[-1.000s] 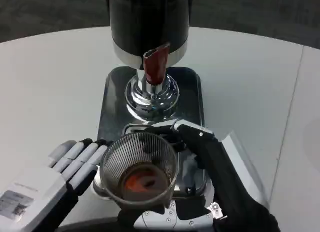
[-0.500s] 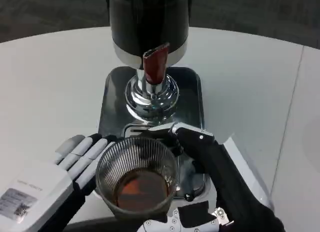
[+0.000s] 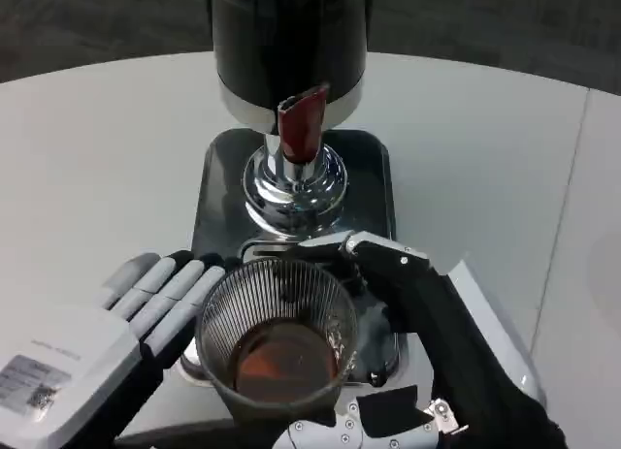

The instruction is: Grasp the cup under the faucet to collect the drink, then remove the cup.

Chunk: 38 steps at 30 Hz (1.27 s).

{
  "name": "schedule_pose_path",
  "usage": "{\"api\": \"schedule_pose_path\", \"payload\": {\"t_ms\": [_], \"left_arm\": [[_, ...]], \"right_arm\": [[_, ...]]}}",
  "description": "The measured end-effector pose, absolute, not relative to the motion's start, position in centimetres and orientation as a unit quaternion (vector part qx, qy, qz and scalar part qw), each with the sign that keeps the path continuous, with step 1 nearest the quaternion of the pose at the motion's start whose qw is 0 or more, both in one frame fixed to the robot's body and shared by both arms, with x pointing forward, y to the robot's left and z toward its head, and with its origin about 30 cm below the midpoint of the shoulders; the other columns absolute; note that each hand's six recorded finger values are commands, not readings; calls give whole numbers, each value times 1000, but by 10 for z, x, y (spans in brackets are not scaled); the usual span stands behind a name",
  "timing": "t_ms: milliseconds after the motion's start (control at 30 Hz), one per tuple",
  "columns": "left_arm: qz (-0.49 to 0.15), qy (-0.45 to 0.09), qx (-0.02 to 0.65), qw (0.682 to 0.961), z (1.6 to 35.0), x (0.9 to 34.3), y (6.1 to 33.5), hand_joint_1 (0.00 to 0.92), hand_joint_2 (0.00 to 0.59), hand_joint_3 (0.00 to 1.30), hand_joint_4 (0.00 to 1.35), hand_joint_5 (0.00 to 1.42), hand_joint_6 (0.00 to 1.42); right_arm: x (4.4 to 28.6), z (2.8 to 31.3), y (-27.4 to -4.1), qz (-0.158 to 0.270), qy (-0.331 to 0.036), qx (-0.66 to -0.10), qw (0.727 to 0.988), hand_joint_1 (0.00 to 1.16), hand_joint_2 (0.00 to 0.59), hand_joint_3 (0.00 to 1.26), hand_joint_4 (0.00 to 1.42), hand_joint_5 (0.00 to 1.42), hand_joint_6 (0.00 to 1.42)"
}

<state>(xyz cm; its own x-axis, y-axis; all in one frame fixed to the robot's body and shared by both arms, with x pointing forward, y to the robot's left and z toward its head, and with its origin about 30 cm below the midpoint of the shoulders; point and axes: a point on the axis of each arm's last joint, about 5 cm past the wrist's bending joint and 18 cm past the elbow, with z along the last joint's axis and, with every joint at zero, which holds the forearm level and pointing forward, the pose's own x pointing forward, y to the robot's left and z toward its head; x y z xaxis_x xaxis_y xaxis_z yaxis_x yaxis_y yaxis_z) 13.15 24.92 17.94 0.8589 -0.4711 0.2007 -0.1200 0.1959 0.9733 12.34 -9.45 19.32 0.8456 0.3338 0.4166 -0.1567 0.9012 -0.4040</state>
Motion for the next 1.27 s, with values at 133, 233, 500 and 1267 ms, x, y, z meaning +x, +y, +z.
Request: {"api": "schedule_pose_path", "payload": {"t_ms": [133,233,500,1267], "left_arm": [[-120,-239,621,737,179,132,248,0,125,0,0,0,0],[-118,-237,620,738,179,132,248,0,125,0,0,0,0],[-113,-240,621,738,180,135,248,0,125,0,0,0,0],[-110,-237,617,742,180,136,248,0,124,0,0,0,0]], "right_arm": [[123,192,-95,128,-242,-181,945,1134,141,704,907,944,1280],[122,192,-96,127,-239,-181,946,1134,141,704,907,944,1280],[122,192,-96,126,-239,-181,946,1134,141,705,907,944,1279],[122,192,-96,125,-238,-182,946,1134,141,705,907,944,1294]]}}
